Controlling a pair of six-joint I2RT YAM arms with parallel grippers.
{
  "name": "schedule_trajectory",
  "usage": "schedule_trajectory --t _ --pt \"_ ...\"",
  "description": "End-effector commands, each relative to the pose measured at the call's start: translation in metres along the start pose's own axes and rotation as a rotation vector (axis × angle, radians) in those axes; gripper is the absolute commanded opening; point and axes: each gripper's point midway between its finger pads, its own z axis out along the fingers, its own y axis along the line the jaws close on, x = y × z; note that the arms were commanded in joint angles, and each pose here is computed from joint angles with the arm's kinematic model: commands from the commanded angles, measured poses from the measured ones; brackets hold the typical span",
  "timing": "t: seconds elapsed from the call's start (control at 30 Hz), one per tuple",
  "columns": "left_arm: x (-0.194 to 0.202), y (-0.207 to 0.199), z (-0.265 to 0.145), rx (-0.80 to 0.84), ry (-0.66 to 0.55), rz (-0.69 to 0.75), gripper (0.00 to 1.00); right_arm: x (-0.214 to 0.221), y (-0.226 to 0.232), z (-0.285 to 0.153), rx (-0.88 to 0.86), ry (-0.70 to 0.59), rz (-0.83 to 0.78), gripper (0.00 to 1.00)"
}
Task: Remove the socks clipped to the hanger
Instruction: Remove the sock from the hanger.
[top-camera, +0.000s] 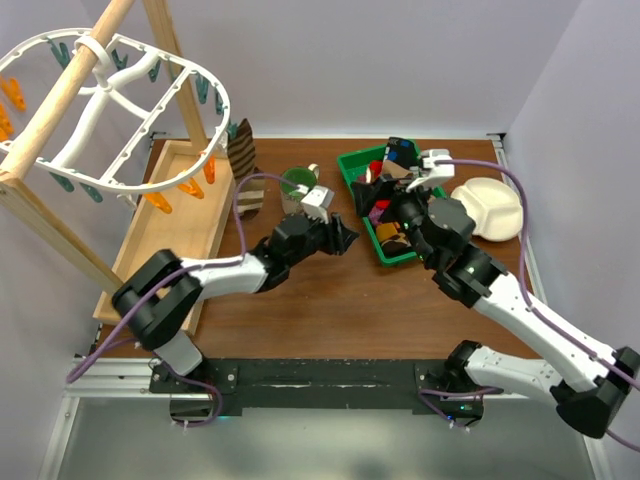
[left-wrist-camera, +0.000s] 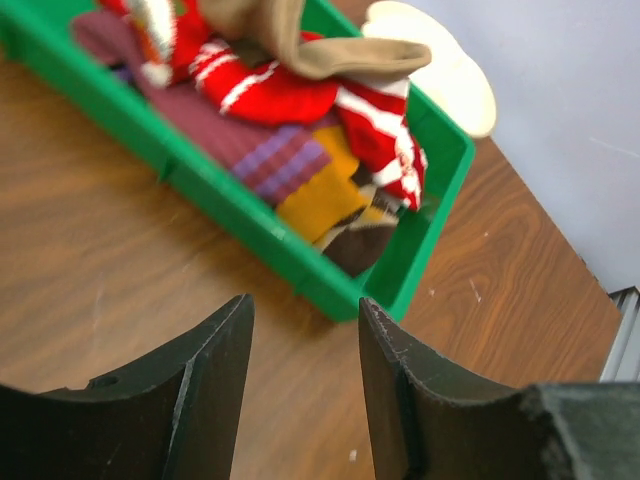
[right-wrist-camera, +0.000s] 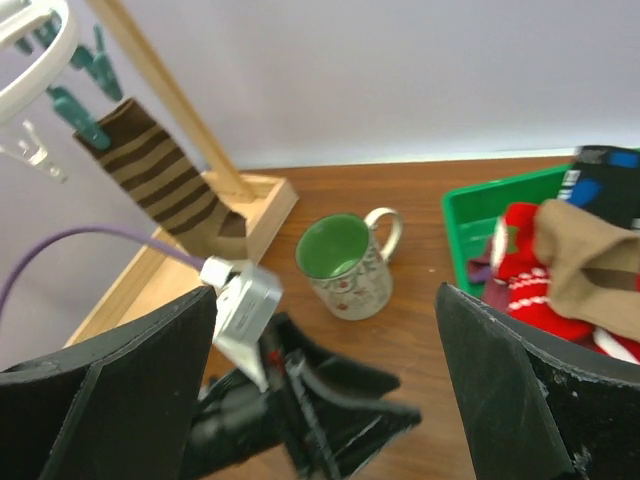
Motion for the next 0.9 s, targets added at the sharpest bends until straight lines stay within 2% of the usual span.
schedule_trajectory --t 0.0,0.03,0.13,0.17,0.2,0.27,0.33,0.37,0.4,0.43,0.5,0.53,0.6,0.63,0.67,0.83,0.87 --pt "-0.025 0.011 -0.049 -0.098 -0.118 -0.079 0.51 -0.019 0.044 0.025 -0.239 -0.069 0.051 0.94" --pt "-0.017 0.019 -0.058 -0.133 -0.095 -0.084 0.51 -0.014 0.058 0.028 -0.327 -0.053 0.037 0.94" --pt "-0.002 0.041 -0.090 -0.246 -0.076 -0.129 0.51 -0.010 0.076 0.055 -0.420 -0.065 0.013 0.93" --pt "0.006 0.052 -0.099 -0.293 -0.069 -0.148 0.51 -0.021 0.088 0.060 -0.479 -0.095 0.006 0.93" --pt "-0.001 0.050 -0.108 -0.295 -0.093 -0.162 0.51 0.002 0.090 0.080 -0.493 -0.045 -0.007 0.93" --pt "0.013 0.066 -0.125 -0.372 -0.064 -0.170 0.51 0.001 0.109 0.094 -0.589 -0.034 -0.035 0.92" --pt "0.012 0.071 -0.141 -0.406 -0.070 -0.173 0.51 0.032 0.114 0.120 -0.629 0.026 -0.054 0.92" --pt "0.013 0.075 -0.147 -0.429 -0.075 -0.177 0.52 0.023 0.125 0.125 -0.675 -0.001 -0.060 0.92" --pt "0.006 0.074 -0.154 -0.431 -0.099 -0.183 0.52 0.028 0.134 0.127 -0.731 0.013 -0.069 0.92" --pt "0.013 0.079 -0.161 -0.459 -0.076 -0.180 0.53 0.052 0.134 0.143 -0.749 0.045 -0.082 0.93" --pt "0.012 0.083 -0.174 -0.482 -0.078 -0.186 0.54 0.051 0.144 0.156 -0.795 0.038 -0.099 0.95" --pt "0.013 0.084 -0.178 -0.489 -0.077 -0.187 0.54 0.071 0.141 0.169 -0.802 0.074 -0.109 0.97" --pt "0.013 0.086 -0.189 -0.503 -0.076 -0.190 0.54 0.067 0.148 0.180 -0.854 0.064 -0.122 0.98" --pt "0.011 0.085 -0.192 -0.502 -0.081 -0.193 0.54 0.086 0.146 0.190 -0.861 0.099 -0.118 0.99" --pt "0.009 0.085 -0.195 -0.503 -0.087 -0.193 0.55 0.073 0.152 0.195 -0.884 0.071 -0.127 0.99" --pt "-0.001 0.080 -0.207 -0.496 -0.097 -0.175 0.56 0.083 0.167 0.218 -0.955 0.096 -0.149 0.99" --pt "-0.002 0.078 -0.209 -0.490 -0.097 -0.173 0.56 0.098 0.163 0.226 -0.953 0.120 -0.148 0.98"
